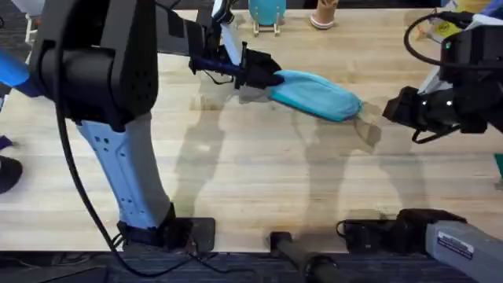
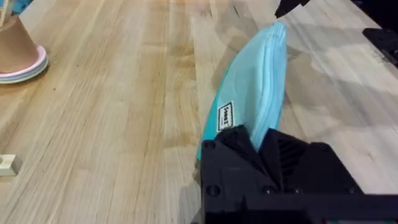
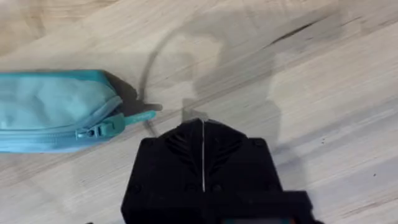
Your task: Unzip the bag, pick up the pens from the table one at a time and place them inside, then zip the bag closed.
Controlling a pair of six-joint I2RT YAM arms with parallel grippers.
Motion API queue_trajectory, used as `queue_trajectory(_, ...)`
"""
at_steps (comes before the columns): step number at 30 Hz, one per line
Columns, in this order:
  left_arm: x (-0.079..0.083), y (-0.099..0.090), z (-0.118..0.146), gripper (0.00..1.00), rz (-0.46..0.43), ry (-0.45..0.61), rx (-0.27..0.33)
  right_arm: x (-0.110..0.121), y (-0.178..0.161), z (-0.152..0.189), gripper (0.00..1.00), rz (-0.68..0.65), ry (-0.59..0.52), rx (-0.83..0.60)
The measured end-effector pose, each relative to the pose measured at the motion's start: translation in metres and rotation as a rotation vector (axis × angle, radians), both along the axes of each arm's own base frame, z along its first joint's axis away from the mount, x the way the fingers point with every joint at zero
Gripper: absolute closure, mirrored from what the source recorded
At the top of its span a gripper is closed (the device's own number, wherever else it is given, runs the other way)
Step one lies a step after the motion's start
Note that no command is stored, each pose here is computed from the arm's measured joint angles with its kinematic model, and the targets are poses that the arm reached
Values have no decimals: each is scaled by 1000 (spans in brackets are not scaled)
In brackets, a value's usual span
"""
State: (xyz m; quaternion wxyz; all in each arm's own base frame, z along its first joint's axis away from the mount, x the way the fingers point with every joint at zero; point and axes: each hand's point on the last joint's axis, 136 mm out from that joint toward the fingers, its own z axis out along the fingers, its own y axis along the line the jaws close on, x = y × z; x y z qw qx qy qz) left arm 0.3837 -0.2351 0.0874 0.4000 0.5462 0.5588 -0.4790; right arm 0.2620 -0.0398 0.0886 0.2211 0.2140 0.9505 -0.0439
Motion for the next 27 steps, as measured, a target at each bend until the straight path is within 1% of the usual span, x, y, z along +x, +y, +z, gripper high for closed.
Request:
queue_trajectory(5,0,0,0,959,1,0,2,2,2,1,970,1,-12,16)
queue_trajectory(9,0,0,0,959,1,0,3,9,13,3,970,31,-39,56)
queue_trajectory(10,0,0,0,959,1,0,3,10,16,3,952,42,-40,62)
queue_trajectory(12,0,0,0,959,1,0,3,11,24,4,825,74,-41,73)
queue_trajectory(13,0,0,0,959,1,0,3,12,29,6,726,103,-45,70)
queue_trajectory(15,0,0,0,959,1,-1,3,17,38,14,486,160,-65,64)
queue_trajectory(17,0,0,-1,959,1,0,3,23,50,27,192,233,-99,50)
queue_trajectory(18,0,0,0,959,1,0,3,26,55,34,65,266,-117,43)
queue_trajectory(19,0,0,0,959,1,0,3,30,61,42,21,300,-139,34)
queue_trajectory(20,0,0,0,959,1,0,3,32,66,50,9,328,-159,28)
queue_trajectory(23,0,0,0,959,1,0,3,37,77,67,5,385,-208,16)
queue_trajectory(27,0,0,0,959,1,-1,3,36,87,76,5,431,-236,13)
